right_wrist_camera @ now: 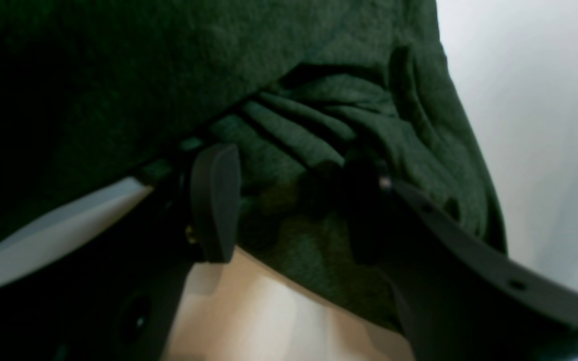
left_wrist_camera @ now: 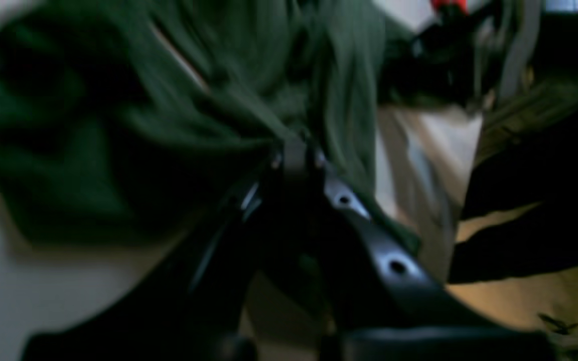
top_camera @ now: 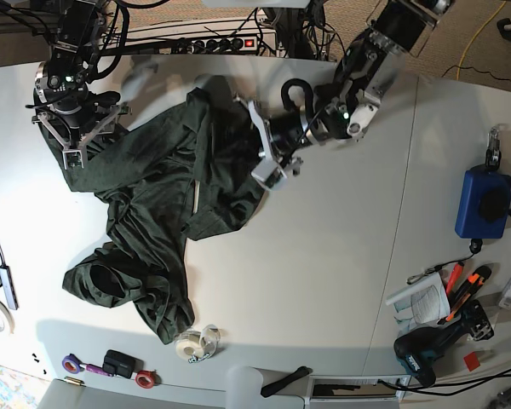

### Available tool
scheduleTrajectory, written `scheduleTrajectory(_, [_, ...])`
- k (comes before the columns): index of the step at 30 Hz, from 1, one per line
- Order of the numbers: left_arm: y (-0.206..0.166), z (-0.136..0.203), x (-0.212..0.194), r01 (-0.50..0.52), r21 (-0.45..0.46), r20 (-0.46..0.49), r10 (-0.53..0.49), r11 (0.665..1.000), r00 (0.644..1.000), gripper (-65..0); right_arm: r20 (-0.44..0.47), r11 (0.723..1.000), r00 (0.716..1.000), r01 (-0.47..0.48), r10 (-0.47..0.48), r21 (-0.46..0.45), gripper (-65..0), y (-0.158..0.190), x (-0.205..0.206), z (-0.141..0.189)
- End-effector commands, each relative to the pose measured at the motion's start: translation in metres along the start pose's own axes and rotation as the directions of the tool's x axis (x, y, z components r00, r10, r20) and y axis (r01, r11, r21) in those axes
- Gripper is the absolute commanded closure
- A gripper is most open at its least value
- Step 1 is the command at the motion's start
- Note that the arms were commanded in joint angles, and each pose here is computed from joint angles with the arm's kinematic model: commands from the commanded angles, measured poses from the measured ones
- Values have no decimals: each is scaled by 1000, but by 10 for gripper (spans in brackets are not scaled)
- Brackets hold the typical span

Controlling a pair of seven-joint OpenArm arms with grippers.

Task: Layout the t-shirt on the table in an organized manner, then fold the t-shirt properly
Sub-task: 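Grasp the t-shirt with both grippers and lift it off the table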

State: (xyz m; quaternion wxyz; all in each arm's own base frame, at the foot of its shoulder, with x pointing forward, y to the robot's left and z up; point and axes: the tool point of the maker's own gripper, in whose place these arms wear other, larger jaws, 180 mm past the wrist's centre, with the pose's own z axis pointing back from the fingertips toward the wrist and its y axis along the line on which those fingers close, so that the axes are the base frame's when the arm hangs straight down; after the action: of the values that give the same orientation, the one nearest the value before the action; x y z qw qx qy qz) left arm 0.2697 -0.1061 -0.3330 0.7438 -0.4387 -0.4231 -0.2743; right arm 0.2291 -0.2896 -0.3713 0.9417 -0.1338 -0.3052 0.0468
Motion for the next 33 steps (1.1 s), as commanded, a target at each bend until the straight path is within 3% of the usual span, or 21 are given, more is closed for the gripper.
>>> scheduleTrajectory(1, [2,-4,40,39,-6,95,-38,999,995,0,37,1000,999,-12,12,-7,-324,-5,11,3])
scheduleTrajectory(6, [34,-8,109,136,104,163,-152,985,975,0,38,1000,999,-12,12,-8,-324,-5,11,3])
scheduleTrajectory(13, [51,-4,199,323,226,225,-371,919,901,0,47,1000,999,-12,12,-8,-324,-5,12,3])
scheduleTrajectory(16, [53,4,250,362,290,280,-440,886,853,0,51,1000,999,-12,12,-7,-324,-4,13,3])
scheduleTrajectory(21, [24,11,328,459,309,369,-550,833,749,0,71,1000,997,-8,8,-2,-324,-2,16,3])
scheduleTrajectory(23, [1,6,350,479,289,416,-559,829,717,0,80,1000,997,-7,6,9,-324,3,18,3])
scheduleTrajectory(25, [-28,-4,362,474,234,474,-525,849,707,0,76,999,997,-4,2,33,-324,13,16,-1])
scheduleTrajectory(27, [-59,-19,360,455,137,516,-455,880,725,0,58,997,998,1,-5,71,-324,27,8,-9])
scheduleTrajectory(29, [-91,-38,345,454,26,527,-398,891,751,0,18,993,1000,8,-10,118,-324,45,-7,-22])
scheduleTrajectory(31, [-113,-59,319,461,-64,502,-371,885,781,0,-39,987,999,8,-2,158,-324,61,-28,-35])
scheduleTrajectory(33, [-134,-76,286,498,-131,487,-382,857,785,0,-110,982,994,0,21,191,-324,76,-51,-46])
